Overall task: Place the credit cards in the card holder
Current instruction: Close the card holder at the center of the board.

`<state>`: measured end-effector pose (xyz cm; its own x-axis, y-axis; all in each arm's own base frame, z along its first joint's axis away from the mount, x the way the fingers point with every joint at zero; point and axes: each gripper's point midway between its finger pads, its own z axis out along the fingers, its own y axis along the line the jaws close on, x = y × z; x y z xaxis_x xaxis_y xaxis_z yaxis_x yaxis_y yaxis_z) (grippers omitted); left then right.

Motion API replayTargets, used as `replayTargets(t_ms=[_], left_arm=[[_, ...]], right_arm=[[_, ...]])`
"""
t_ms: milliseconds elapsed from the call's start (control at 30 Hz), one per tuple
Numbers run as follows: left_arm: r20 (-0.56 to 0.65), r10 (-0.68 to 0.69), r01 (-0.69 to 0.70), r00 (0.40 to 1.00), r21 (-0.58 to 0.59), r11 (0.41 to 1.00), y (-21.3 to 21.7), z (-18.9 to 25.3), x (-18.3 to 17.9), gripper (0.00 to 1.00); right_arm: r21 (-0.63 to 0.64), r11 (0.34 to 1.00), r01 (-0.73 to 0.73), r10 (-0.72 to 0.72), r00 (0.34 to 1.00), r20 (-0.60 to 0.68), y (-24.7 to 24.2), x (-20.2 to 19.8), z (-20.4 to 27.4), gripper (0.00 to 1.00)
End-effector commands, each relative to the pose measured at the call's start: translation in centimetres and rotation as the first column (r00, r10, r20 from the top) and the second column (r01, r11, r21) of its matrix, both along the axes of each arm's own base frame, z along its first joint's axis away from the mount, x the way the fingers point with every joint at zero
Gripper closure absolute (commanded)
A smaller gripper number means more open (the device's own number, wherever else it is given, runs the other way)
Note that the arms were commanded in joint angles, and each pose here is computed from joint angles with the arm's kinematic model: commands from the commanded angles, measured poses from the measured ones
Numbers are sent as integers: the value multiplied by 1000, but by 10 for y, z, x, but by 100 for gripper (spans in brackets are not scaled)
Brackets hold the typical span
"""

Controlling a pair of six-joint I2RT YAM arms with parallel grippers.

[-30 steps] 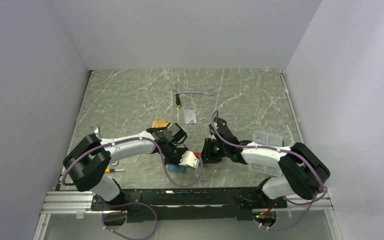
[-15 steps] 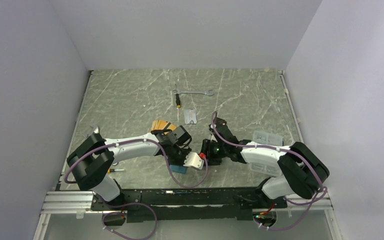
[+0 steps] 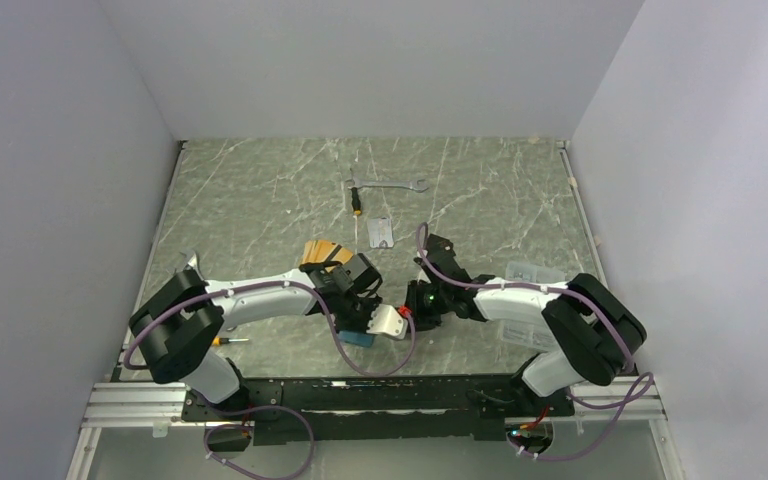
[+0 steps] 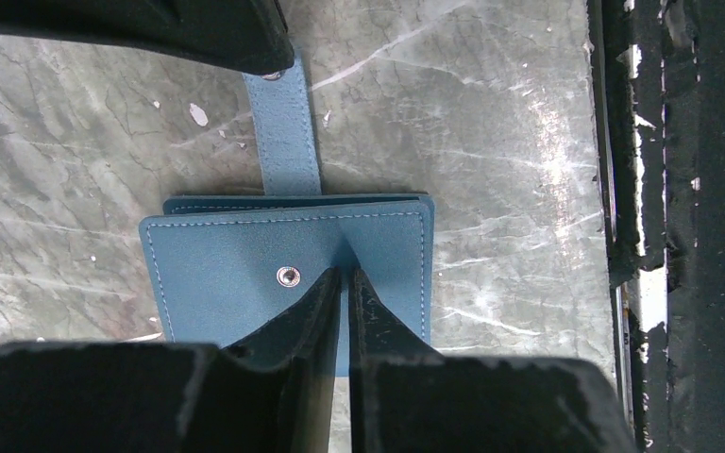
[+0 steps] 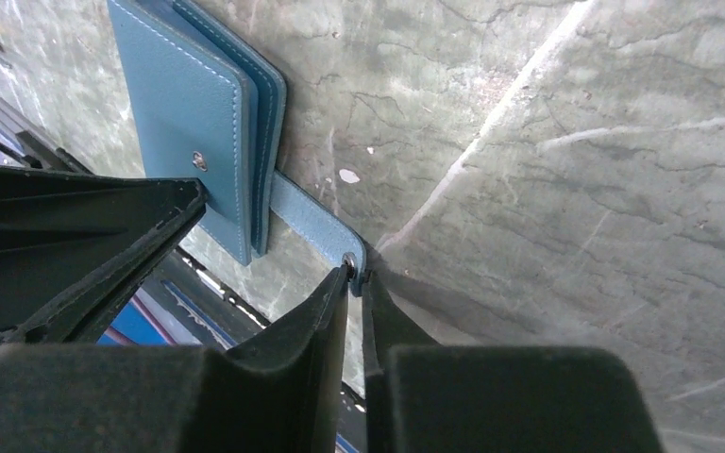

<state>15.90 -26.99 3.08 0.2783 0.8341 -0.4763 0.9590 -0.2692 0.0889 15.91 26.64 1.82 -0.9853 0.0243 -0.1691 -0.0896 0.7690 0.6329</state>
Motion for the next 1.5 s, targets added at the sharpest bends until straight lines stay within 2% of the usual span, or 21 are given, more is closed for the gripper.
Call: replayTargets(t_ms=[0,67,267,400,567,767,967,1267,1467], left_arm=[[-4,-4,4,1000,16,1000,4,-5,-4,86],[-16,-5,5,1000,-3,1000,-1,2,-4,85],[-19,12,-12,1000,-19,1000,-6,22,4,80],[-35,59,-61,998,-75,995,0,43,22,77],[-3,72,-72,997,-107,992,10,58,35,72],[-53,31,-35,998,-81,996,21,32,13,71],[-49,-13,10,999,-72,997,13,17,-5,72],[-22,-20,19,1000,-48,999,7,6,-4,73],[12,-8,8,1000,-11,1000,12,-4,1,75]], right_arm=[[36,999,-13,12,1000,24,10,8,9,93],[38,999,-14,13,1000,29,10,9,10,100],[43,999,-14,10,996,91,12,21,24,100],[-6,1000,-29,30,988,154,9,36,34,100],[-13,999,-34,36,986,161,7,48,36,100],[-16,999,-35,37,991,125,5,42,24,100],[-17,1000,-26,28,993,116,3,40,20,100],[-19,1000,-24,26,993,117,2,40,22,100],[53,998,-33,26,992,123,9,41,35,100]])
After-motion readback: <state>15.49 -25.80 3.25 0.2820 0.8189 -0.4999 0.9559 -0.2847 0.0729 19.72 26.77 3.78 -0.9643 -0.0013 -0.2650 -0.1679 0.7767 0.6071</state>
